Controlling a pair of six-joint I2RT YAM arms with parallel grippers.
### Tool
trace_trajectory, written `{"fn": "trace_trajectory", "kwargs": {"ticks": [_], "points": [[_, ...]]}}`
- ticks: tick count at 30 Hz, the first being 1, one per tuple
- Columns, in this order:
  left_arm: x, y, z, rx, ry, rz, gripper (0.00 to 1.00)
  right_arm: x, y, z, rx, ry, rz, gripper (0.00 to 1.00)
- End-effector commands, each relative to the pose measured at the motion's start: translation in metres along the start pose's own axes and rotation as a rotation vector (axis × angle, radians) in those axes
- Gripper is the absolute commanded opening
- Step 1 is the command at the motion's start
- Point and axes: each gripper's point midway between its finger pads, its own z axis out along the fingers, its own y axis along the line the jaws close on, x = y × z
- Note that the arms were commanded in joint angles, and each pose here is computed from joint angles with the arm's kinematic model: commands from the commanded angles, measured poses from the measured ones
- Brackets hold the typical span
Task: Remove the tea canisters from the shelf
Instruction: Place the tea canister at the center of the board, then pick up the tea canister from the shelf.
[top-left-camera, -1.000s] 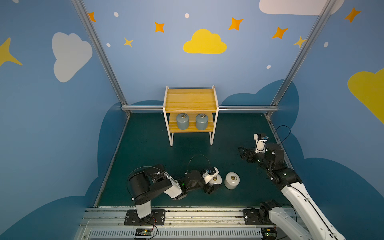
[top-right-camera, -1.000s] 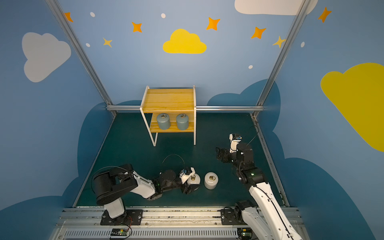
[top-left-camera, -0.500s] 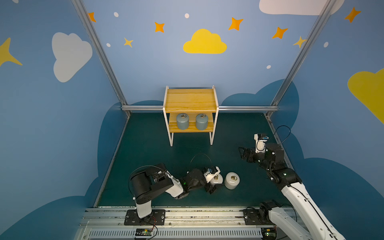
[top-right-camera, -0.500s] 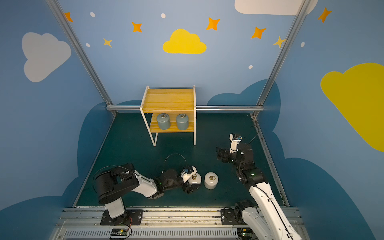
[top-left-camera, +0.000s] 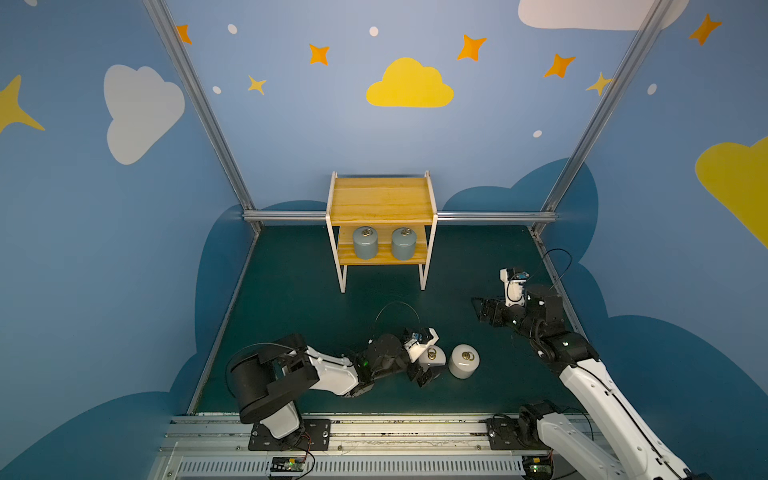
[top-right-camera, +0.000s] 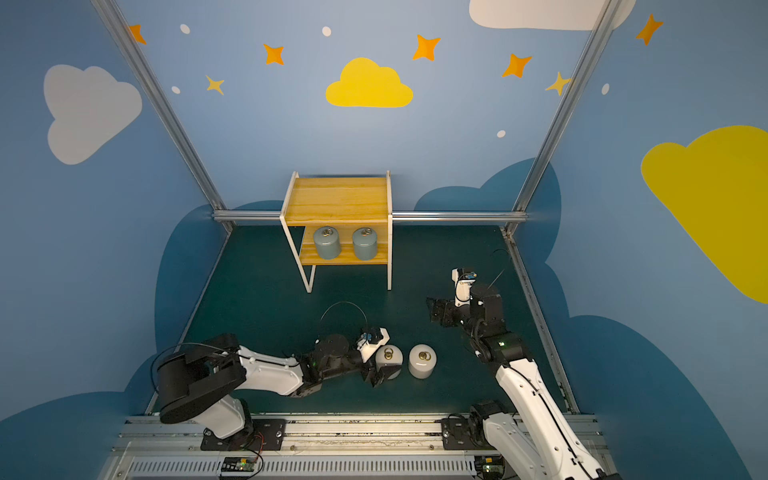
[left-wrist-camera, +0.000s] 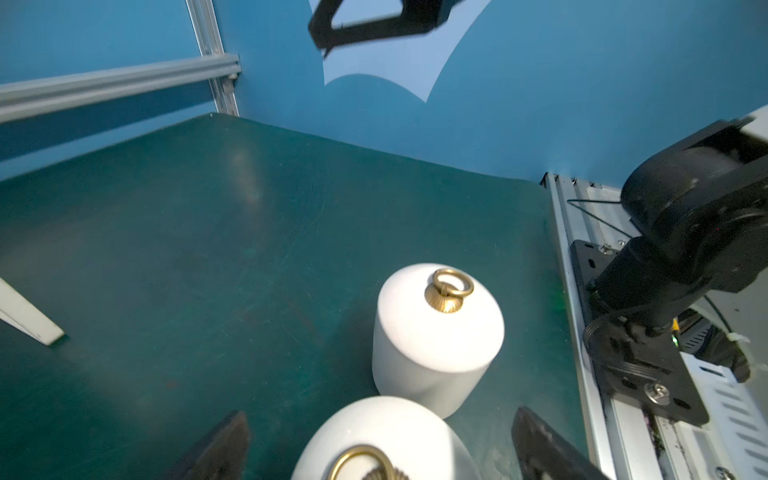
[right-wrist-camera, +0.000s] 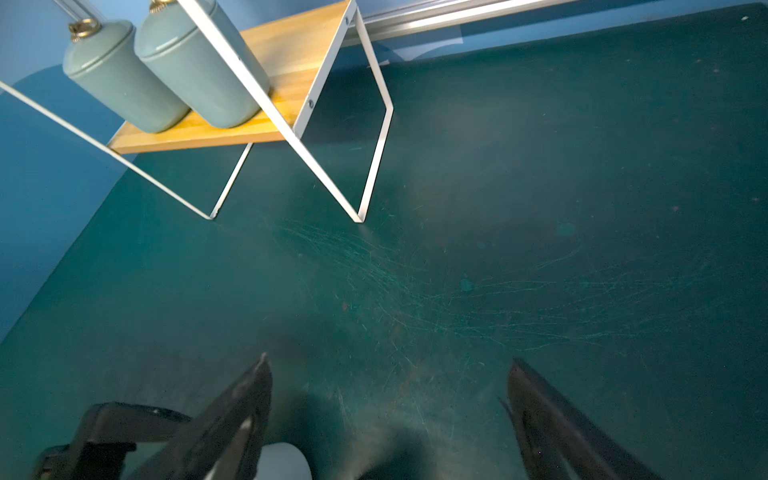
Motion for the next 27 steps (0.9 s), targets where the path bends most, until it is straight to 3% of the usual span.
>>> {"fn": "trace_trajectory", "kwargs": {"ticks": [1, 7, 15, 19, 27], "points": [[0.001, 0.007, -0.013, -0.050, 0.058, 0.036, 1.00, -0.008, 0.021, -0.002, -0.056, 0.001, -0.052, 0.90], [-0.029, 0.024, -0.050, -0.176, 0.046, 0.059, 1.00, -0.007, 0.055, 0.011, -0.099, 0.013, -0.130, 0.91], [-0.050, 0.067, -0.125, -0.430, 0.041, 0.021, 1.00, -0.028, 0.105, 0.043, -0.129, -0.085, -0.195, 0.90], [-0.050, 0.093, -0.168, -0.580, 0.004, -0.035, 1.00, -0.038, 0.130, 0.067, -0.124, -0.124, -0.229, 0.90], [-0.039, 0.111, -0.208, -0.674, -0.024, -0.108, 1.00, -0.062, 0.172, 0.111, -0.113, -0.230, -0.258, 0.91]]}}
